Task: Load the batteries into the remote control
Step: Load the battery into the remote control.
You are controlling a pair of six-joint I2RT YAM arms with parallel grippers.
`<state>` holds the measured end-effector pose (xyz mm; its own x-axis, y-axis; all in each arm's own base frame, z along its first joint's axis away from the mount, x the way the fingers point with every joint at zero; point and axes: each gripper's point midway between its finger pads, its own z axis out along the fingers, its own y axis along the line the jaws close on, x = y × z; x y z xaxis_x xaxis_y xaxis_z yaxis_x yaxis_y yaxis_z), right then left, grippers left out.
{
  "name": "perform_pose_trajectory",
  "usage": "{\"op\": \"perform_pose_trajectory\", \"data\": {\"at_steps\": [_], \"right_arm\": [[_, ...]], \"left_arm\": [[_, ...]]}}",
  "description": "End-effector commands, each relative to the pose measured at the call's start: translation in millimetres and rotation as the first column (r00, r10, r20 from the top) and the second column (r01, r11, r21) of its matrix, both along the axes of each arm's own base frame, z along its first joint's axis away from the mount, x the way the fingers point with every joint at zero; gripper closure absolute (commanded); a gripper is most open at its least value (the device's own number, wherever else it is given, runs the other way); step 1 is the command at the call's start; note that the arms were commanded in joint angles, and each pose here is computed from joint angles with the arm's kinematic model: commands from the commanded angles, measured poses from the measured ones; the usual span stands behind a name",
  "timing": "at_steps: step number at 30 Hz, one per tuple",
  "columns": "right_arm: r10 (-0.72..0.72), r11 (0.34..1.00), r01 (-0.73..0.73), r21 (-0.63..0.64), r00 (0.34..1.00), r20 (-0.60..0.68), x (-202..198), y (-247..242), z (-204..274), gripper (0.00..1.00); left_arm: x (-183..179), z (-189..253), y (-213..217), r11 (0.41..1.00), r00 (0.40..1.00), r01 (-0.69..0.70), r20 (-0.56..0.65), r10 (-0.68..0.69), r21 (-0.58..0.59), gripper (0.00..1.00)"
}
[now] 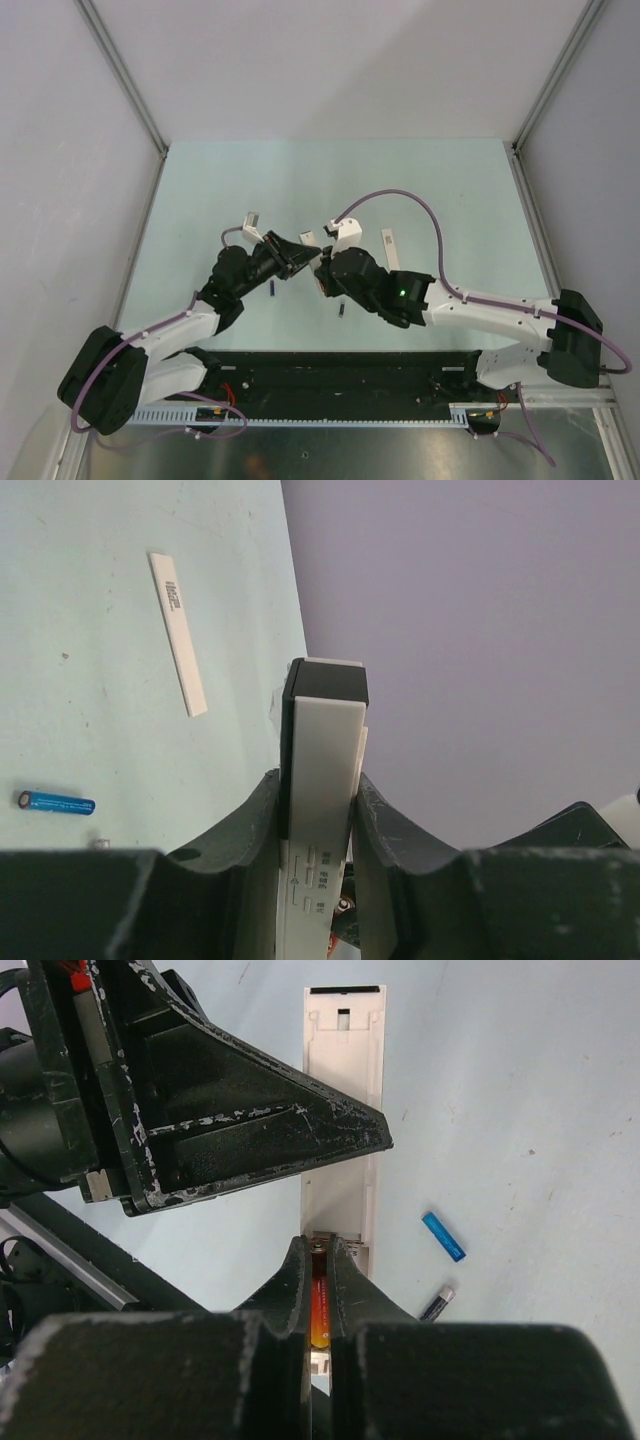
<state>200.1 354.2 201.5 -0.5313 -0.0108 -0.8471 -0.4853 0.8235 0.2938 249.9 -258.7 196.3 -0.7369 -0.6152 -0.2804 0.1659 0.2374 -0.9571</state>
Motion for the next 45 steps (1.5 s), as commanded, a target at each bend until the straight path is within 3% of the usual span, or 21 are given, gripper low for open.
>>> {"op": "perform_pose_trajectory", "data": {"at_steps": [1,4,29,45], "right_arm": [[0.08,0.987,-0.104,-0.121,0.979,-0.187,-31,-1,-53,1.0],[0.072,0.987,-0.099,-0.129,0.977,-0.199,-29,-2,-56,1.0],[0.007,0.995,-0.019,-0.093,0.992,-0.126,-10,1,-16,0.71],[0.003,0.998,-0.01,-0.062,0.995,-0.097,-8,5,4,0.62]], "left_arm": [[-6,128,2,0.962,0.96,0.044,0.278,0.034,-0.269,1.0],[-7,127,4,0.961,0.961,0.038,0.274,0.04,-0.274,1.0],[-6,95,8,0.965,0.979,-0.004,0.196,0.057,-0.261,1.0],[-5,89,9,0.968,0.981,-0.012,0.185,0.06,-0.251,1.0]]}}
